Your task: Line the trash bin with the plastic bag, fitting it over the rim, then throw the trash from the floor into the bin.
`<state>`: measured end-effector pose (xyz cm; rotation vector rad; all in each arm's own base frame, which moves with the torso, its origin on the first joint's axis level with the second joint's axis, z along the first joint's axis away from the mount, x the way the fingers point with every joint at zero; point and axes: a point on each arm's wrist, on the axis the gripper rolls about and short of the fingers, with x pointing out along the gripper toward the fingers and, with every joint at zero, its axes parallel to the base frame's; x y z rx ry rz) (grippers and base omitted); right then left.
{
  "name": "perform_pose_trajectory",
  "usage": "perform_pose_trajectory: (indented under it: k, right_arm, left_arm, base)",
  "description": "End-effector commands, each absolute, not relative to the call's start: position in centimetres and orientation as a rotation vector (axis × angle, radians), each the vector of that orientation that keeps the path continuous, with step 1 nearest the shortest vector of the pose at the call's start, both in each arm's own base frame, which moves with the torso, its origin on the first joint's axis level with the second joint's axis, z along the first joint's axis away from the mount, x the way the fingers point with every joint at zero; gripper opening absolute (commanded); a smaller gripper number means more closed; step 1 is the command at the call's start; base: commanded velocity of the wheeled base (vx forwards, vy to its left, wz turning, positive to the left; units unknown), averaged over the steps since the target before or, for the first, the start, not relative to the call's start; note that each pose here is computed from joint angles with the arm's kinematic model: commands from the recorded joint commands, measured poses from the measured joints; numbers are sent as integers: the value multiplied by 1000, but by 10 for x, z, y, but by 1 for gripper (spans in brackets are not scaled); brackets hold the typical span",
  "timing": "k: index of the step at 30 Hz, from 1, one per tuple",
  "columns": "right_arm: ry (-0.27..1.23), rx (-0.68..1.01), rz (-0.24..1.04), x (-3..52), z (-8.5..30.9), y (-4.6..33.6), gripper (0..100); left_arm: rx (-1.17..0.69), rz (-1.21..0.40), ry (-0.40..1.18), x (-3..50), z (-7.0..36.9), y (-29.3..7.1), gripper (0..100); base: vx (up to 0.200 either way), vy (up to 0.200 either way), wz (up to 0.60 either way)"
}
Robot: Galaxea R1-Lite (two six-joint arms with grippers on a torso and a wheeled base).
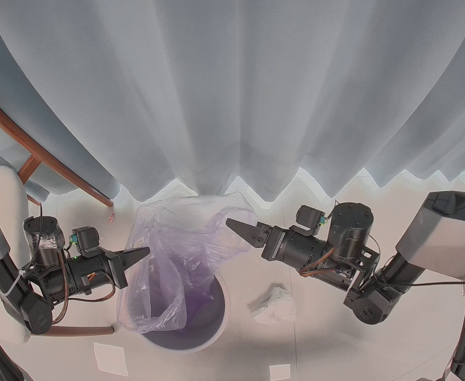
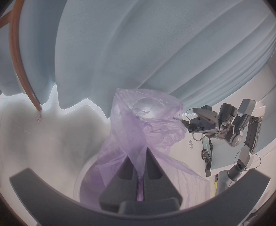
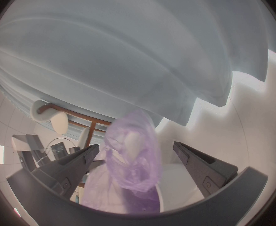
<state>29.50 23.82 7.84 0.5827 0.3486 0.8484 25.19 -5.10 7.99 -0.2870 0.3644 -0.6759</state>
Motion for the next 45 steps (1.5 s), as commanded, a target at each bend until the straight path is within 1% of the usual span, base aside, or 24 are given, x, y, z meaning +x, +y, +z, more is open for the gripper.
perform_pose_trajectory:
  k: [1,6,8,9,12,15,18,20,23,25,29,31,34,39,42,45]
  right_arm:
    - [331,580,909,252,98,225,100]
    - [452,604,1002,204,97,235,100]
    - [469,608,1014,199,97,237,100]
    - [500,619,1039,191,94,245,100]
    - [537,643,1053,188,89,256,100]
    - [544,671,1063,191,86,269,100]
    - [515,709,1042,194,93,273,100]
    - [498,726,1044,193,99,272,100]
    - [455,755,1061,189,119,263,100]
    - [454,767,1066,185,125,259,100]
    - [546,732,1064,169,113,256,100]
    - [569,722,1063,165,108,255,100]
    - [589,716,1056,165,103,256,100]
    - [607,729,1053,172,90,274,100]
    - [602,738,1059,175,90,280,100]
    - [629,751,1075,169,88,286,100]
  left_arm:
    - [-257,-715,364,243,77,-58,0]
    - [-254,-718,349,242,78,-58,0]
    - [-254,-718,349,242,78,-58,0]
    - [-255,-721,348,242,78,-58,0]
    - [-254,-735,353,239,78,-62,0]
    - [-255,-740,359,237,78,-63,0]
    - [-254,-737,352,238,78,-62,0]
    - [-253,-735,341,238,79,-62,0]
    - [-254,-731,338,239,79,-61,0]
    - [-254,-731,336,240,79,-61,0]
    - [-254,-724,332,241,79,-60,0]
    - [-254,-719,324,241,81,-58,0]
    - [-252,-720,314,240,83,-58,0]
    - [-261,-727,286,237,92,-58,0]
    - [-264,-730,276,236,95,-58,0]
    - [-262,-729,273,236,95,-58,0]
  base:
    - [0,0,0]
    - [0,0,0]
    - [0,0,0]
    - [0,0,0]
    - [0,0,0]
    - [0,0,0]
    - [0,0,0]
    - [0,0,0]
    - [0,0,0]
    - [0,0,0]
    - [0,0,0]
    - [0,0,0]
    - [0,0,0]
    - [0,0,0]
    - [0,0,0]
    - [0,0,0]
